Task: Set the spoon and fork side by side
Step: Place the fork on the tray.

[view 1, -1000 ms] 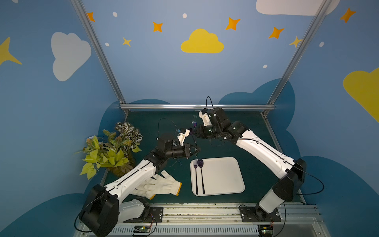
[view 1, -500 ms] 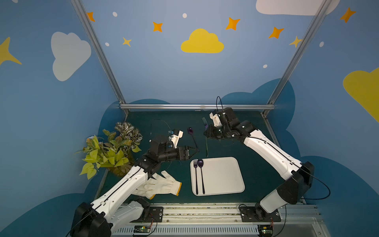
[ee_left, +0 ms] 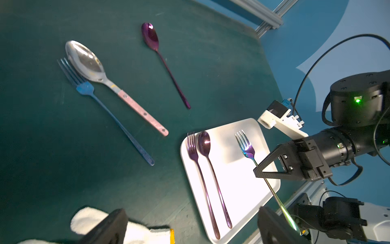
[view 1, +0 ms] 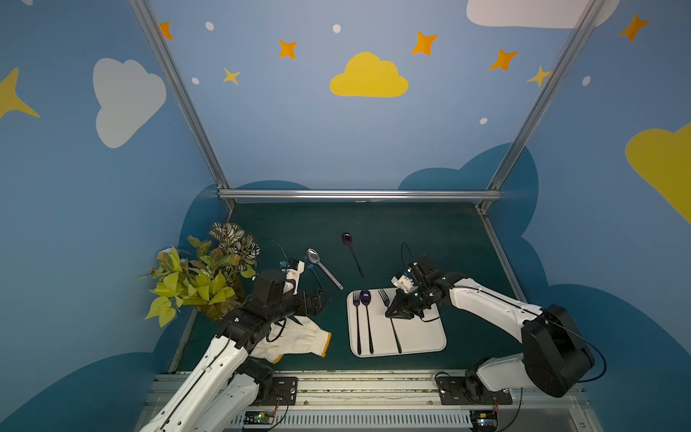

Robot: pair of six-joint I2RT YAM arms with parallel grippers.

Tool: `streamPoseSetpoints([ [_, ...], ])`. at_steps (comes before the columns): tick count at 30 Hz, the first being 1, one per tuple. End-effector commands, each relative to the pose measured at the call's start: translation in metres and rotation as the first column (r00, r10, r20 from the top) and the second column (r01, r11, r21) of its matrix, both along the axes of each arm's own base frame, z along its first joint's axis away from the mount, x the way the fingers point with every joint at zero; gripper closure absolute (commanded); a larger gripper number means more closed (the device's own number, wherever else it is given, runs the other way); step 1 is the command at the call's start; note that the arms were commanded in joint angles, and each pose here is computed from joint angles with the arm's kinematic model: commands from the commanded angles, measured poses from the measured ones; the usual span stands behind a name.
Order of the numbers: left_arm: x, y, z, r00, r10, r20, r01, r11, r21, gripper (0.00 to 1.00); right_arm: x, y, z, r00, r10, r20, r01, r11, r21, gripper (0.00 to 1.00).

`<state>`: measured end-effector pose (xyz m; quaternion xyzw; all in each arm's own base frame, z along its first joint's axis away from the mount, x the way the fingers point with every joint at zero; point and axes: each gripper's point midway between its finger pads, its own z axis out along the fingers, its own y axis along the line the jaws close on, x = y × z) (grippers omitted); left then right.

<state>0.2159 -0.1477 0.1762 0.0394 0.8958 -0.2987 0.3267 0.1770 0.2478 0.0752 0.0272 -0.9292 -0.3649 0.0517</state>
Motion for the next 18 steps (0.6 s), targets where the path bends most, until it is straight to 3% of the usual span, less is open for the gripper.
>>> streamPoseSetpoints([
  [1, -0.006, 0.006, -0.008, 1.0, 0.001, -0.007, -0.001, 1.0, 0.031, 0.0, 0.023, 0.02, 0.006, 0.995, -0.047, 0.084, 0.034, 0.988, 0.152, 1.0],
  [18, -0.017, 0.012, -0.021, 1.0, 0.014, -0.011, -0.014, 1.0, 0.025, 0.0, 0.03, 0.007, -0.049, 0.994, -0.098, 0.051, 0.093, 0.992, 0.087, 1.0],
])
